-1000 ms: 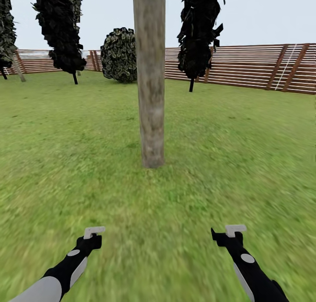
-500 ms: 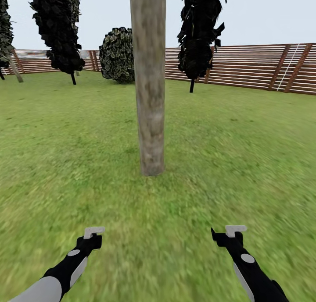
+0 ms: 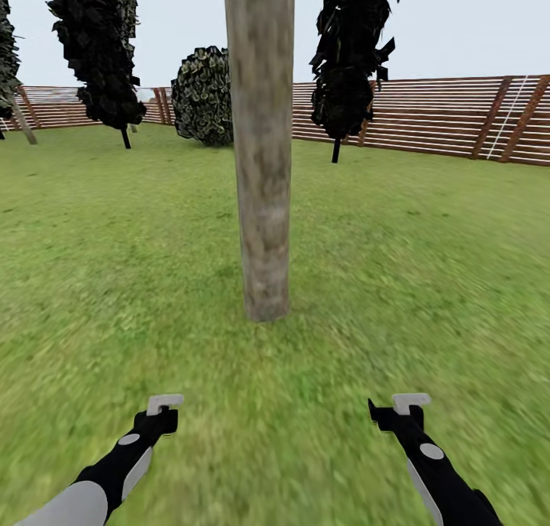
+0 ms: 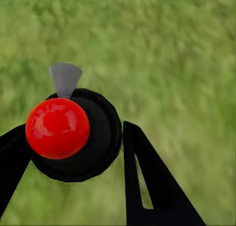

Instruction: In the garden, pick up the pesticide atomizer on the floor and spray pesticide onto both trees until each tree trunk is fully covered.

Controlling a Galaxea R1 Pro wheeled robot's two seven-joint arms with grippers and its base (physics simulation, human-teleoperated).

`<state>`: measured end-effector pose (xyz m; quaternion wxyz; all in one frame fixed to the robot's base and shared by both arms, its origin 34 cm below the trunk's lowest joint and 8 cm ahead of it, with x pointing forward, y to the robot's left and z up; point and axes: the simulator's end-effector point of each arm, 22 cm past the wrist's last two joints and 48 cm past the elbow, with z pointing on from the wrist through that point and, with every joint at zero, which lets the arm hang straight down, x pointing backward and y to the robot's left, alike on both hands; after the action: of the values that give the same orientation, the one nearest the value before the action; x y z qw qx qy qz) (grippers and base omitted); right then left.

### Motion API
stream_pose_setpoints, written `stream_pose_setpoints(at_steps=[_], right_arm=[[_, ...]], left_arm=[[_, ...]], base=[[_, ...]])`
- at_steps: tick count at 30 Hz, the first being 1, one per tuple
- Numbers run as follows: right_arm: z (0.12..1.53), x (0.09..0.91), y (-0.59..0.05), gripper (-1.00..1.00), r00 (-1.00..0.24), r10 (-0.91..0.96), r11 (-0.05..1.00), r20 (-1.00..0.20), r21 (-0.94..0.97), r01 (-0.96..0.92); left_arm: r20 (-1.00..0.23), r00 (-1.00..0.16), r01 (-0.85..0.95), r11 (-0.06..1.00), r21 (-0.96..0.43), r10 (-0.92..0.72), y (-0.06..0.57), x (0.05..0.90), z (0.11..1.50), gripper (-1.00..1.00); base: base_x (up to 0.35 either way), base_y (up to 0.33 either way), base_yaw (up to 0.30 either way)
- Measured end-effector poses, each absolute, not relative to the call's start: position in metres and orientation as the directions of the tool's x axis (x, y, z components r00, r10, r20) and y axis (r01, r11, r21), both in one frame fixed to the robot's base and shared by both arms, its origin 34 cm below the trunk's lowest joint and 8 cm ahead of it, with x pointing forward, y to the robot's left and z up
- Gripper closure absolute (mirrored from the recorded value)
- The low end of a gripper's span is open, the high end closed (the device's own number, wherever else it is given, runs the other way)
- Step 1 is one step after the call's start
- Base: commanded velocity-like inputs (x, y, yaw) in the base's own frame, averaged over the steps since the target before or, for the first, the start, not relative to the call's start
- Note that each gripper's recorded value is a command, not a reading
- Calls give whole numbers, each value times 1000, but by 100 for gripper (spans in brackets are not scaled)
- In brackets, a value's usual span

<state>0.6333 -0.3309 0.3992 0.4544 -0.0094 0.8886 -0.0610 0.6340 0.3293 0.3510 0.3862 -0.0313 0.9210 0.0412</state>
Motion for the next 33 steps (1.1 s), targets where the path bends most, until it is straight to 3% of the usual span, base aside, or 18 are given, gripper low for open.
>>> stream_pose_setpoints(at_steps=[12,19,23,29,33], right_arm=[[398,632,-329,-100,-590,-81,993,-803,-119,26],[396,633,-297,-100,-585,-144,989,-798,-130,-67],[389,624,-227,-100,-555,-275,952,-785,-140,-273],[386,599,-149,-100,-506,-366,851,-781,-61,-521],[400,588,-100,-100,-459,-395,716,-796,47,-696]], left_arm=[[-713,-701,-74,995,60,-9,328,635,352,100],[-700,-703,22,988,155,125,337,636,353,100],[-665,-694,229,960,159,275,316,628,346,100],[-599,-668,550,835,3,442,285,588,337,100],[-556,-641,681,727,-94,529,272,558,336,100]], base=[[335,1,0],[66,0,0],[3,0,0],[0,0,0],[0,0,0]])
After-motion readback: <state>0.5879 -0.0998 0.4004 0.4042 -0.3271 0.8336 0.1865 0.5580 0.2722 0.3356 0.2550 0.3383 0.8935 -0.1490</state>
